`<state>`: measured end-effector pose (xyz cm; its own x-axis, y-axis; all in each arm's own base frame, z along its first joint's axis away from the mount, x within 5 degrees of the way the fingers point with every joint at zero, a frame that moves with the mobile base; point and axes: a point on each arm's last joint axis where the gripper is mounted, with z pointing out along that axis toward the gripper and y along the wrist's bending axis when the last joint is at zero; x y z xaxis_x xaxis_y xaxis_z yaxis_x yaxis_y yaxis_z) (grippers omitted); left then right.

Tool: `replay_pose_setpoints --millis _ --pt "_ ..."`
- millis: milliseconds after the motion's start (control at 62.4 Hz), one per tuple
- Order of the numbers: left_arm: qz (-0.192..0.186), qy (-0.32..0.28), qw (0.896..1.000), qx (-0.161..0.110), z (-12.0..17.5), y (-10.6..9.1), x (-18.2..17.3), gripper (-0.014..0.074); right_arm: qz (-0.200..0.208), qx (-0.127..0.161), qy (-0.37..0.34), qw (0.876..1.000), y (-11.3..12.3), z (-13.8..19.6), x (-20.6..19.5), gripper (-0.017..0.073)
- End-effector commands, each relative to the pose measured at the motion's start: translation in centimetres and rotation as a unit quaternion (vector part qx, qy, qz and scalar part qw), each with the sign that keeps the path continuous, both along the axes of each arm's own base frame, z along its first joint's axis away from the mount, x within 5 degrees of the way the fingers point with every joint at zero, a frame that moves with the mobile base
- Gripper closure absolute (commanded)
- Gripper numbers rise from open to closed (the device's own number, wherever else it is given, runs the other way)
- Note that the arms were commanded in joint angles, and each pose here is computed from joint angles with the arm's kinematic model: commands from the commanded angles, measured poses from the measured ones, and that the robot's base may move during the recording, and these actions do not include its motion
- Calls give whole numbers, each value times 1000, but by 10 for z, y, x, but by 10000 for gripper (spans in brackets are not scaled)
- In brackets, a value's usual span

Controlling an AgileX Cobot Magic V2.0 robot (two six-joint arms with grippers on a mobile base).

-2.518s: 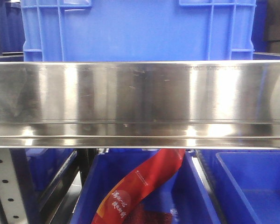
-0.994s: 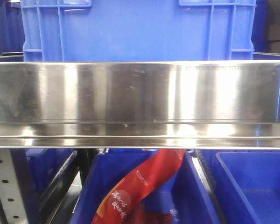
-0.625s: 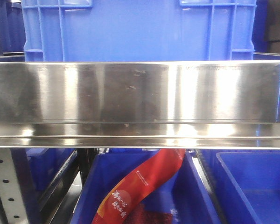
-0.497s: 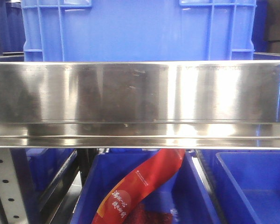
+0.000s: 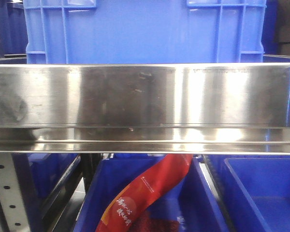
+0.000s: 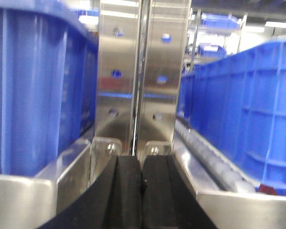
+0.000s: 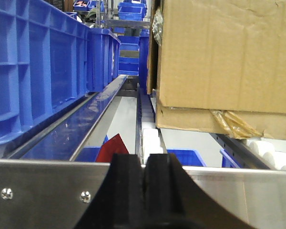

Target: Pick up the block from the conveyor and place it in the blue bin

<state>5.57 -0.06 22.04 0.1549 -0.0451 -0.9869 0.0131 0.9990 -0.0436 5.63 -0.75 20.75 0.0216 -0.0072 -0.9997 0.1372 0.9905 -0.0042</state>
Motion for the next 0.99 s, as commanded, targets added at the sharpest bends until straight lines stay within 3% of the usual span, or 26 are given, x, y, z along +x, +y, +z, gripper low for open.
replay_pose_setpoints --millis 0,978 --pt "5 -15 1000 22 2 0 -1 704 -2 -1 -10 1000 0 2 0 721" --pt "6 -13 1000 22 1 0 -1 704 -2 -1 -10 1000 0 2 0 721"
